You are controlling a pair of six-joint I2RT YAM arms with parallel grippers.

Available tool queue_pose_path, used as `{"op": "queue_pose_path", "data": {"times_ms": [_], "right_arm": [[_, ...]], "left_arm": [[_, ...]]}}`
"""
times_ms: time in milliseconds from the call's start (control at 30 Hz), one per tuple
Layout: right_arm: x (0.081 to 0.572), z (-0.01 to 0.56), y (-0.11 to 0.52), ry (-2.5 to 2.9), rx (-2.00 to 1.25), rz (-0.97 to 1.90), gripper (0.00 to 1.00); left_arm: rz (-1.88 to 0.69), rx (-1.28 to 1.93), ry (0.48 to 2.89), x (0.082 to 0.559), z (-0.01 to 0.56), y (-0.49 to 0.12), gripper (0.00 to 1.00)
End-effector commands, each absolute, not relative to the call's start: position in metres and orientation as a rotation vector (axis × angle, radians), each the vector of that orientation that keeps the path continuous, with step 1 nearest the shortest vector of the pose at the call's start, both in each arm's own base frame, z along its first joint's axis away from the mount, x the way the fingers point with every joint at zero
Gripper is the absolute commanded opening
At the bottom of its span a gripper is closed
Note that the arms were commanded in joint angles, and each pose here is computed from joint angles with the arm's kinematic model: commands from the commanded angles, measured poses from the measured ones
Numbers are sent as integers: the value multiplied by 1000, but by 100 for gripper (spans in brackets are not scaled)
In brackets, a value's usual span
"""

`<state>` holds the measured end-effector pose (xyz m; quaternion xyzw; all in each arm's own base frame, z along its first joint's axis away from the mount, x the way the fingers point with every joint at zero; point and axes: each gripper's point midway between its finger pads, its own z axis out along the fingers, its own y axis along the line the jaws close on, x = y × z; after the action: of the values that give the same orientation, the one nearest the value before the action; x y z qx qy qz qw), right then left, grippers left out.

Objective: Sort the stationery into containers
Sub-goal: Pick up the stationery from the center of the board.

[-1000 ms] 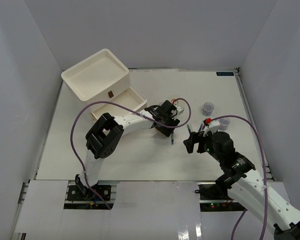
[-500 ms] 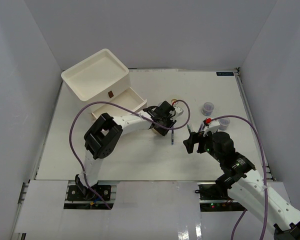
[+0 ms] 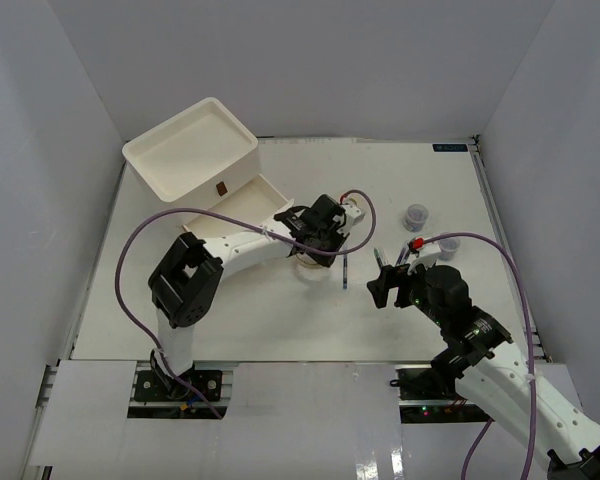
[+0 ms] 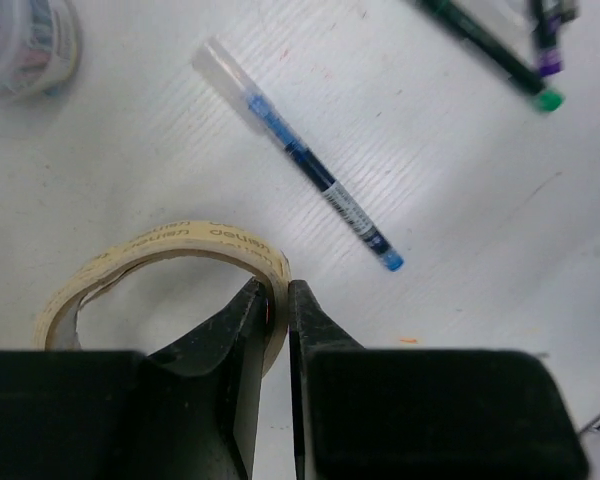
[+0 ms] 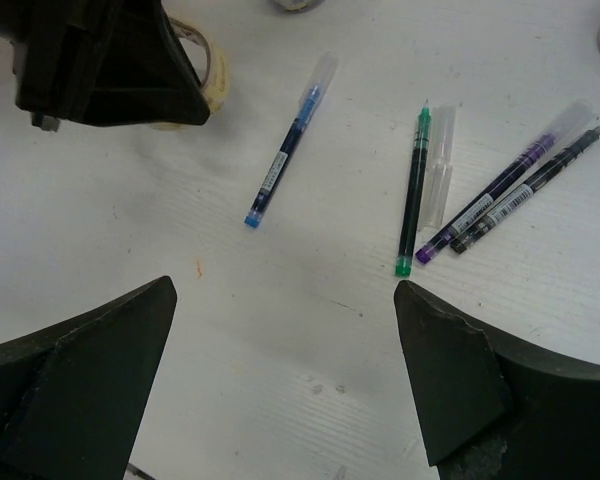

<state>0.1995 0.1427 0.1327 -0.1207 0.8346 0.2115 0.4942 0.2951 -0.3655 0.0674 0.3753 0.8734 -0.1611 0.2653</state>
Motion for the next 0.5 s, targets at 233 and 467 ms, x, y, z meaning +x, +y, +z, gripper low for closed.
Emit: {"op": "queue_pose_path", "data": {"times_ms": [233, 467], "right_arm": [[203, 152, 143, 1963, -265, 527, 96], [204, 156, 144, 1961, -269, 527, 96]], "left_arm": [[-474, 685, 2274, 311, 209, -370, 22], [-270, 507, 2308, 331, 252, -335, 22]]}}
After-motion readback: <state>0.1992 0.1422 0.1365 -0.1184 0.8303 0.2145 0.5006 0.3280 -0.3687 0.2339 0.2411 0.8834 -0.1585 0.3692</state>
